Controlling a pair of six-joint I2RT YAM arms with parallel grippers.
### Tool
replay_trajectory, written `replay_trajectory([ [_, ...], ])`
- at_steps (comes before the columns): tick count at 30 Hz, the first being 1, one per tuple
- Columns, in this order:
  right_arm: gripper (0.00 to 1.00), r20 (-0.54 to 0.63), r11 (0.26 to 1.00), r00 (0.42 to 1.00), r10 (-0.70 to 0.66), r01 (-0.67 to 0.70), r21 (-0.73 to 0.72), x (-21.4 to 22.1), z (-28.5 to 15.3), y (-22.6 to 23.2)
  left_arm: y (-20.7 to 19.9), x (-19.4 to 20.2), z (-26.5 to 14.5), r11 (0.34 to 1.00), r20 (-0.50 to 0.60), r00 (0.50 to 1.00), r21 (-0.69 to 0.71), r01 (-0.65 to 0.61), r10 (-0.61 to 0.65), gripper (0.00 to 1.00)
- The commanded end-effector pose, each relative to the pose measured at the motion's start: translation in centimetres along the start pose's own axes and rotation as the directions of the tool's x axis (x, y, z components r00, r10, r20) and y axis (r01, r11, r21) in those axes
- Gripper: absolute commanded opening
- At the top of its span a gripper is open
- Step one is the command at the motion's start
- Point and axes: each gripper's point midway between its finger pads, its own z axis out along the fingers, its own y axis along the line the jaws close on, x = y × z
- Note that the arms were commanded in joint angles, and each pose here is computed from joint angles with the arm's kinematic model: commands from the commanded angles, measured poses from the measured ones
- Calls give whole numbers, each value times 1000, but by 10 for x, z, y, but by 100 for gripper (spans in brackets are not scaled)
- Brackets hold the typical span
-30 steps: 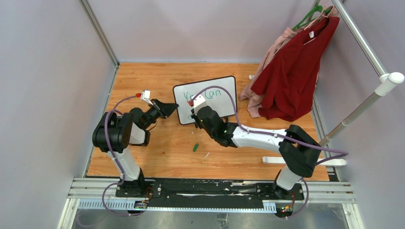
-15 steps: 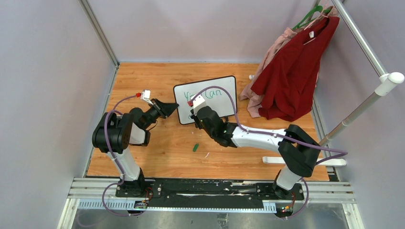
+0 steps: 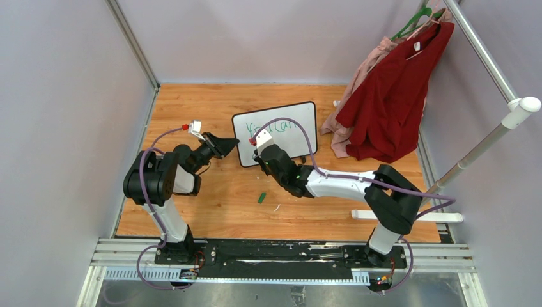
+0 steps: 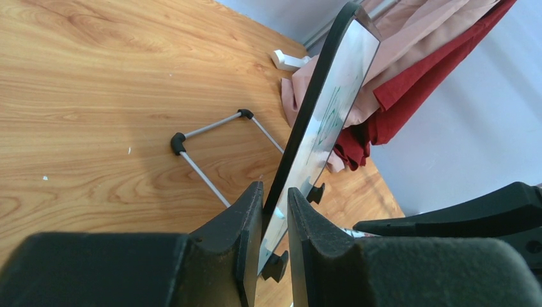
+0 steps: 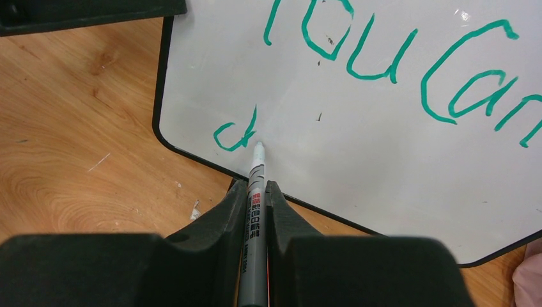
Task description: Write a sentence on the whiteboard
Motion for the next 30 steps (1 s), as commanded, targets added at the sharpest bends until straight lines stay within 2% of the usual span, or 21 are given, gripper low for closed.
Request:
replay_trajectory([
  [1,0,4,999,1000,24,-25,35,-3,7,-8,-16,-8,1,997,24,998,56,-53,52,26],
  [20,0,-55,997,998,27,-23,73,23,4,-22,-16,-8,1,997,22,998,58,-53,52,26],
  [30,0,-39,995,999,34,-30,92,15,6,-32,-16,-7,1,997,21,998,57,-54,53,25],
])
